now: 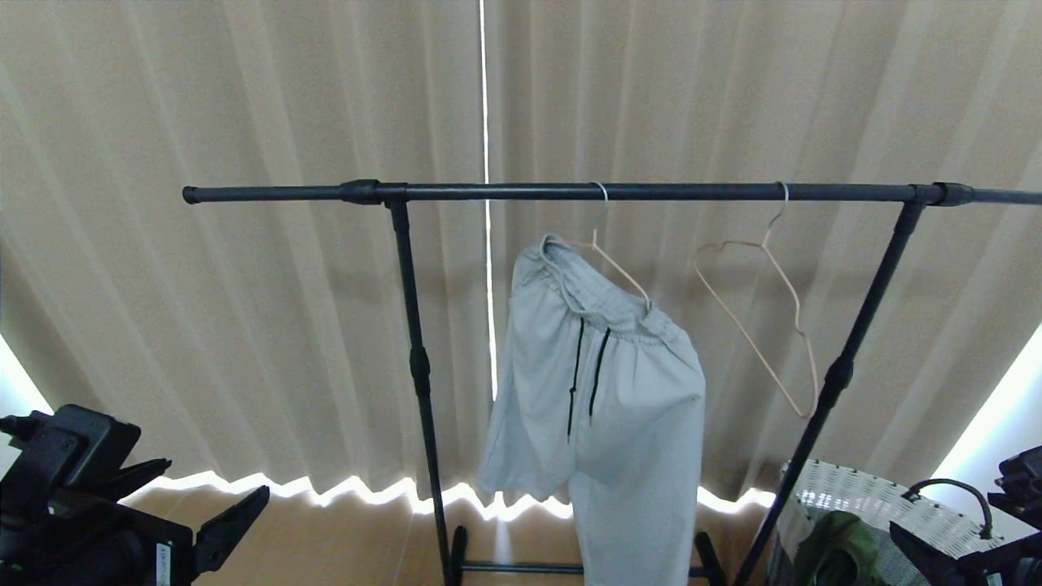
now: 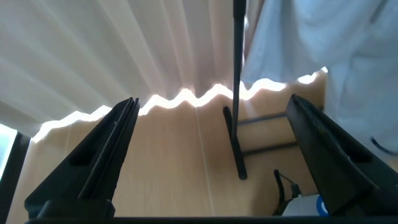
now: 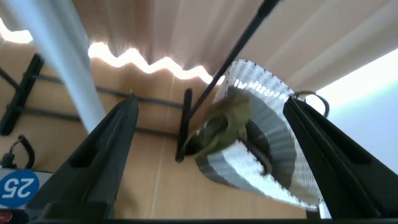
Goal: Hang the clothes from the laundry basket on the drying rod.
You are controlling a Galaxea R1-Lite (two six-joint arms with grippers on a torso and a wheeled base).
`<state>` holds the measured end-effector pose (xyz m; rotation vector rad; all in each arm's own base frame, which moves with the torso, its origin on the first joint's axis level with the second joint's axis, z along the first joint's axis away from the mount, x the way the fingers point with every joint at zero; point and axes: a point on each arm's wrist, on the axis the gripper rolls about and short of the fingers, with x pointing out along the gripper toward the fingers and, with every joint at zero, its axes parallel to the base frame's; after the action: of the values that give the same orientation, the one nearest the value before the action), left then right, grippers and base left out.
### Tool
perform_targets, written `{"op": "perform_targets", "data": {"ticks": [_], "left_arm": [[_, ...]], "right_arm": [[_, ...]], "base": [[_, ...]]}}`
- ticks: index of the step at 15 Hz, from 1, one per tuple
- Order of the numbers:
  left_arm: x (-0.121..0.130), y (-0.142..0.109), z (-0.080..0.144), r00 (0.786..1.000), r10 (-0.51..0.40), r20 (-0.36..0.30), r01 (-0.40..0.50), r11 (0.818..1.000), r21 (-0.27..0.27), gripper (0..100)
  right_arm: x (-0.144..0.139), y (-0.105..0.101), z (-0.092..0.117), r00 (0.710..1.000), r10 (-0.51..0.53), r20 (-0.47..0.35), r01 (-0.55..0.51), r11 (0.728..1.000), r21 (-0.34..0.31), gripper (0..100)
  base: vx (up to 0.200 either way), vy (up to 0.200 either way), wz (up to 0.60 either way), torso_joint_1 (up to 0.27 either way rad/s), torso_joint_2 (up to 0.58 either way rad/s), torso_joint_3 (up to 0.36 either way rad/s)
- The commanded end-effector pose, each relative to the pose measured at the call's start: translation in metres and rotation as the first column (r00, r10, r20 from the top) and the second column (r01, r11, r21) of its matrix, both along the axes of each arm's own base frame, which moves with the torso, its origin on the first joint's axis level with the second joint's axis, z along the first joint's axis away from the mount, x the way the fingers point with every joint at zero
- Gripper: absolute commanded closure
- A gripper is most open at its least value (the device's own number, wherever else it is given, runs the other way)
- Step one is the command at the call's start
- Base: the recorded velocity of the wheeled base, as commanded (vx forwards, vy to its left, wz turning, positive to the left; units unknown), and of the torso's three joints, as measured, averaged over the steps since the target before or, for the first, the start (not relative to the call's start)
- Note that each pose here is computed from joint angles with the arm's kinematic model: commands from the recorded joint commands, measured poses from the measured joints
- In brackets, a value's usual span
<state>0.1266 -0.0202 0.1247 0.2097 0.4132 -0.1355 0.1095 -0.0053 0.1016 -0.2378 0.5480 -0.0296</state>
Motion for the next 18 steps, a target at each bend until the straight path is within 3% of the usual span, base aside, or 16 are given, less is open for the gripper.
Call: {"op": "perform_targets", "data": {"ticks": [1, 8, 10, 12, 18], "left_arm": [[0.000, 0.000, 0.000, 1.000, 0.000, 0.002, 0.000, 1.000, 0.000, 0], [-0.003, 0.000, -0.002, 1.000, -0.017, 0.000, 0.017, 1.000, 0.020, 0], [-0.009, 0.000, -0.002, 0.999, -0.033, 0.017, 0.032, 0.998, 0.050, 0], [-0.011, 0.000, -0.002, 0.998, -0.052, 0.023, 0.050, 0.996, 0.076, 0], [-0.011, 0.000, -0.002, 0.998, -0.049, 0.027, 0.047, 0.996, 0.069, 0]], "right_arm": [[-0.001, 0.000, -0.001, 1.000, 0.001, -0.004, -0.001, 1.000, 0.000, 0], [-0.003, 0.000, -0.004, 1.000, 0.002, -0.013, -0.002, 1.000, -0.001, 0], [-0.003, 0.000, -0.005, 1.000, 0.006, -0.020, -0.006, 1.000, -0.005, 0], [-0.007, 0.000, -0.009, 0.998, 0.045, -0.046, -0.048, 0.996, -0.073, 0], [-0.009, 0.000, -0.009, 0.998, 0.047, -0.042, -0.050, 0.996, -0.080, 0]], "base": [[-0.200, 0.000, 0.00, -0.002, 0.00, 0.002], [-0.029, 0.000, 0.00, 0.002, 0.00, 0.001], [0.000, 0.000, 0.00, 0.000, 0.00, 0.000], [0.000, 0.000, 0.00, 0.000, 0.00, 0.000], [0.000, 0.000, 0.00, 0.000, 0.00, 0.000]]}}
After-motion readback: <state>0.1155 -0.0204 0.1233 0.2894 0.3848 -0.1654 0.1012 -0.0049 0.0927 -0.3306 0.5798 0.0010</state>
